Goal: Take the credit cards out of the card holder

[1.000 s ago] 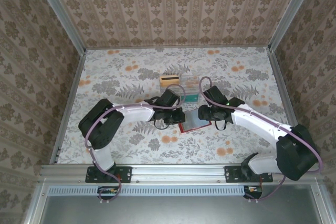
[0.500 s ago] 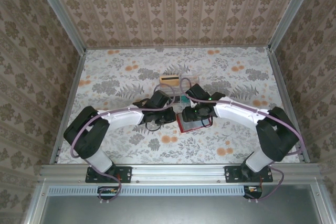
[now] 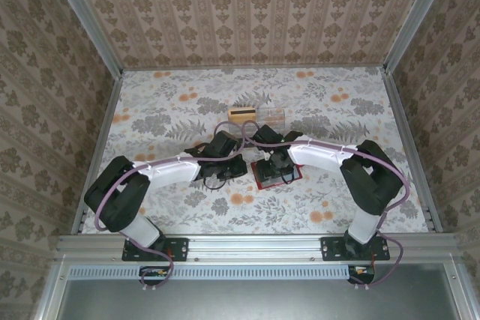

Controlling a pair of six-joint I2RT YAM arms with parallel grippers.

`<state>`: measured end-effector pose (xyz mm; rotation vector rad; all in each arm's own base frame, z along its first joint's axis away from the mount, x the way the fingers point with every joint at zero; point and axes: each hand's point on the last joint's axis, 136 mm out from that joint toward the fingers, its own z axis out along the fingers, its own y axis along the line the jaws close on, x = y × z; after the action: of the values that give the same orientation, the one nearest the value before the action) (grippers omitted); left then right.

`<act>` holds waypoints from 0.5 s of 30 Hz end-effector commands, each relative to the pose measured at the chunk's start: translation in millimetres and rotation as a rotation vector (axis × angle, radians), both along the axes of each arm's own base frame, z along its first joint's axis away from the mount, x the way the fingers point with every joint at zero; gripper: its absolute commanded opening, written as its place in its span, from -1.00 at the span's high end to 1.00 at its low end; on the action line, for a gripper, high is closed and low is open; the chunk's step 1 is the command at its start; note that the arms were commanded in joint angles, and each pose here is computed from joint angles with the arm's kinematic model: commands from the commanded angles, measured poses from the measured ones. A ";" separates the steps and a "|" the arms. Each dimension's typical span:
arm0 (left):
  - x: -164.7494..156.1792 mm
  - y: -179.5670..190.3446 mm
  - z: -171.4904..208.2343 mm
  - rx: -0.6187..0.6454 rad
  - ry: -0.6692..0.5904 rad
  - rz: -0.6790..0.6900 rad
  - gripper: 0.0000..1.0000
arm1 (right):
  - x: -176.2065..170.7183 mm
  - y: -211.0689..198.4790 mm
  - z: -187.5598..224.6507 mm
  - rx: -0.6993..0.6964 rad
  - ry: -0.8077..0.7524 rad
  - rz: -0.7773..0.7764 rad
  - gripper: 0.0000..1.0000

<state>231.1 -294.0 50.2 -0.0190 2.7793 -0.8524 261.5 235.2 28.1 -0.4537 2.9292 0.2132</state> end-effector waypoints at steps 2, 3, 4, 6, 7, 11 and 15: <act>-0.1 6.0 1.6 0.003 0.000 0.023 0.76 | -3.0 -1.8 -8.4 -0.054 0.019 0.024 -0.23; -0.2 6.5 1.1 0.004 0.001 0.024 0.76 | -2.8 -2.4 -10.1 -0.059 0.019 0.024 -0.22; -0.5 6.0 1.7 0.002 0.000 0.023 0.76 | -3.6 -2.9 -11.6 -0.063 0.022 0.026 -0.23; -0.7 6.8 1.3 0.004 0.003 0.024 0.76 | -4.9 -4.2 -14.7 -0.070 0.029 0.030 -0.24; -1.0 6.5 1.3 0.004 0.002 0.023 0.76 | -5.6 -5.4 -16.5 -0.076 0.032 0.030 -0.24; -1.1 5.8 1.4 0.000 0.003 0.021 0.76 | -8.2 -8.5 -19.6 -0.088 0.039 0.035 -0.16; -0.8 4.8 1.5 -0.002 0.002 0.018 0.76 | -9.3 -10.9 -17.6 -0.092 0.034 0.032 0.14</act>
<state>229.0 -290.8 46.3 -0.0439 2.7936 -0.8414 260.1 232.9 19.0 -0.4951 2.9415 0.1604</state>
